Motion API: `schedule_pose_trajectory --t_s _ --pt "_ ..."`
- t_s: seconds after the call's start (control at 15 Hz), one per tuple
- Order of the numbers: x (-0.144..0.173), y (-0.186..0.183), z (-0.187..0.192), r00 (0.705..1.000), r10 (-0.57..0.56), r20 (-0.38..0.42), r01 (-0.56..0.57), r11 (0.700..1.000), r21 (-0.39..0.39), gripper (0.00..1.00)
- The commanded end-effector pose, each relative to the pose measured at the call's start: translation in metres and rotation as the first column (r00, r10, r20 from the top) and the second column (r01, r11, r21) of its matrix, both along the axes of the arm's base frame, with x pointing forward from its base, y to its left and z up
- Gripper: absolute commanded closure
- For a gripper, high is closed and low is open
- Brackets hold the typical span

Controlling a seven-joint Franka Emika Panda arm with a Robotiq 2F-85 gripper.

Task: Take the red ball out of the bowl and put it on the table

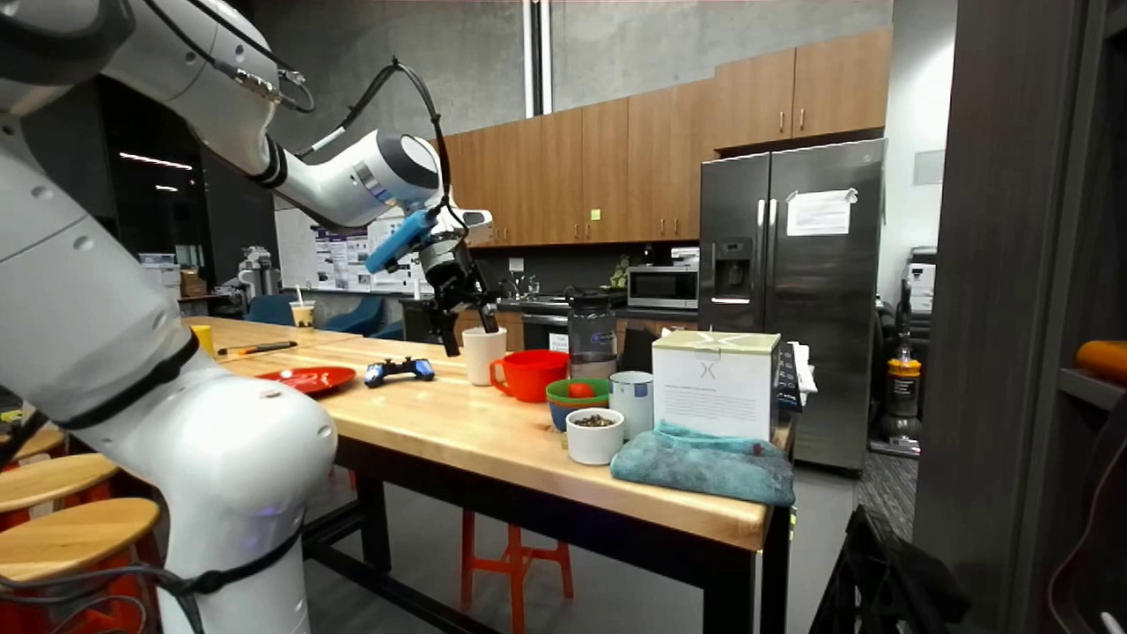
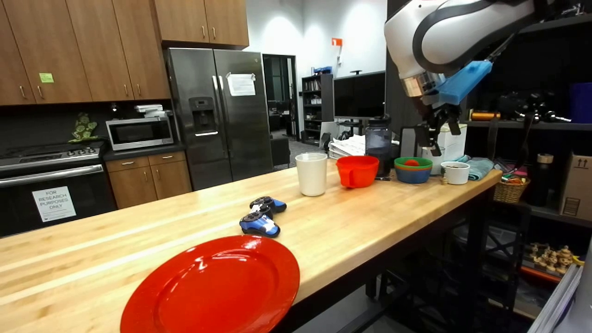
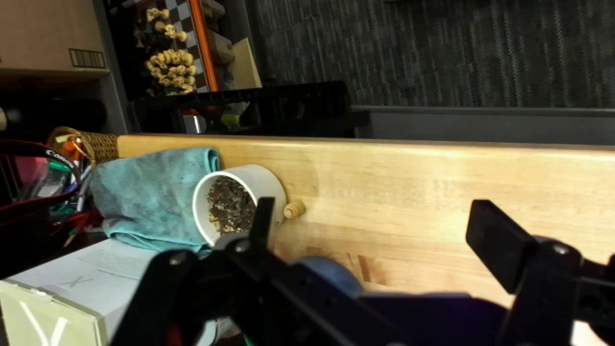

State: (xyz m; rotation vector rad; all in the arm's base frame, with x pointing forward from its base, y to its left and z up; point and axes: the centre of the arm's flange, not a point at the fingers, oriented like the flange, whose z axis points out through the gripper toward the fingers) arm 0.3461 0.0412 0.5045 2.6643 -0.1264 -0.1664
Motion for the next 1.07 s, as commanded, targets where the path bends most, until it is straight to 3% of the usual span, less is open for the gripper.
schedule_pose_trajectory --t_s 0.0,0.27,0.47,1.0 --pt "0.003 -0.018 -0.015 0.993 -0.105 0.045 0.107 0.993 -0.04 0.0" --pt "0.007 -0.026 -0.033 0.964 -0.219 0.152 0.226 0.974 -0.03 0.0" --pt "0.005 -0.027 -0.023 0.984 -0.155 0.083 0.157 0.987 -0.023 0.0" --pt "0.005 -0.022 -0.029 0.982 -0.163 0.096 0.166 0.986 -0.017 0.0"
